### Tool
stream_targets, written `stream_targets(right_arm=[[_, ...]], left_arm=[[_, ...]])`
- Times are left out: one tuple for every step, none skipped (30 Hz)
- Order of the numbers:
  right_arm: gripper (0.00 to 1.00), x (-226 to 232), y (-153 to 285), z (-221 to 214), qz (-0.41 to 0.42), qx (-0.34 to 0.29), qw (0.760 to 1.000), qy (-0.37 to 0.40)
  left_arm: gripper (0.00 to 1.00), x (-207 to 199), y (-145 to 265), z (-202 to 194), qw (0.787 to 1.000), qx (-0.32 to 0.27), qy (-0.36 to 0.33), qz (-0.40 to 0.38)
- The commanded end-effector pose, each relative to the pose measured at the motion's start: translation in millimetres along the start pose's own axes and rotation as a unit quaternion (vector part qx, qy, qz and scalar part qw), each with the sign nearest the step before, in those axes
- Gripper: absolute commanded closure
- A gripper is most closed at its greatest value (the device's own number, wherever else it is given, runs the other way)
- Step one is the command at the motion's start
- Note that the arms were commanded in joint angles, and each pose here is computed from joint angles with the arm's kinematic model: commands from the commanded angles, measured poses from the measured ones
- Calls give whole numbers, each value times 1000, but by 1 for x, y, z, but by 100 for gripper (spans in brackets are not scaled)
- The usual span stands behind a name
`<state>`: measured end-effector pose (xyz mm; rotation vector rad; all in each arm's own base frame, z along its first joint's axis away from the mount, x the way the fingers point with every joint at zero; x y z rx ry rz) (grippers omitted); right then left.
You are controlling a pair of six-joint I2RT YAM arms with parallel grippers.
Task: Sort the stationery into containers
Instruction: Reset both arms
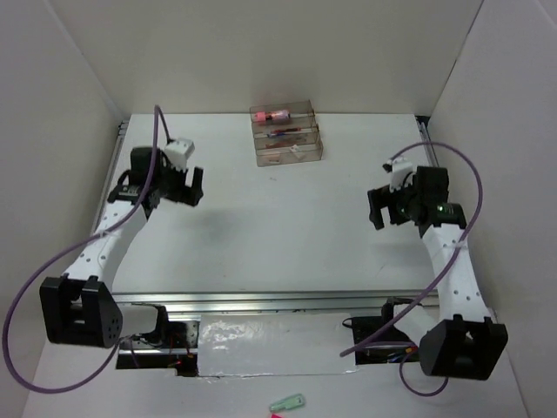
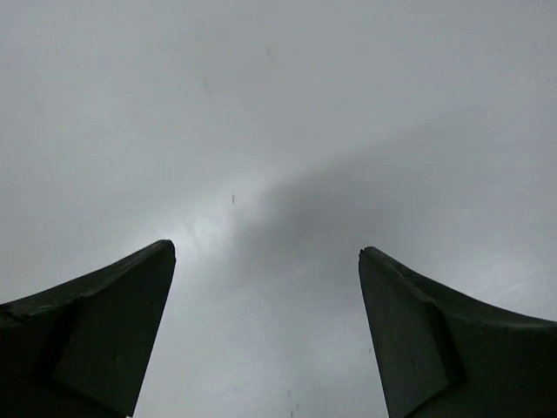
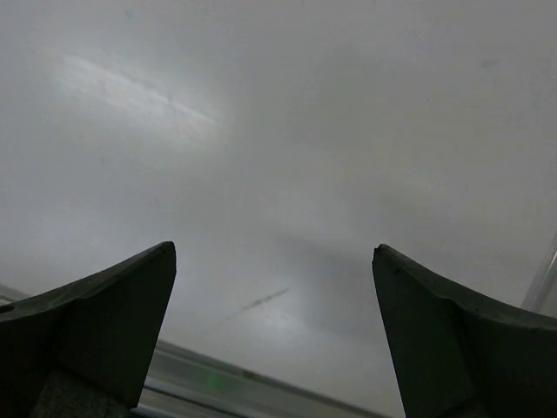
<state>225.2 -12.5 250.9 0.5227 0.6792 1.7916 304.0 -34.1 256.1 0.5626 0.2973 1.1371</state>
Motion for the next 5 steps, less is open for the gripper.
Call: stream_targets(right_arm=[[0,-8,2,-29,-82,-11,996,42],[0,-6,2,-37,-86,-11,995,44],[0,-2,5,-48,-90,-19,995,46],[0,-1,6,-50,-96,-29,994,46],[0,2,13,-51,-102,-53,992,49]], left_arm=[[1,1,22,-44,997,24,11,69],[1,-1,30,-49,996,24,8,88],[1,-3,31,-55,995,32,11,90],[1,-5,32,-68,995,52,15,89],[1,-6,37,-70,994,47,15,93]])
Point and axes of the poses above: each gripper's point midway between its finger pads, its own y axis back along the fingers, its own x axis along the line the jaws close on, z = x × y, the point moved 9 cm from there along y, back along the fingers, and after that the axes turned 4 degrees about -y, right-handed, at the moved point
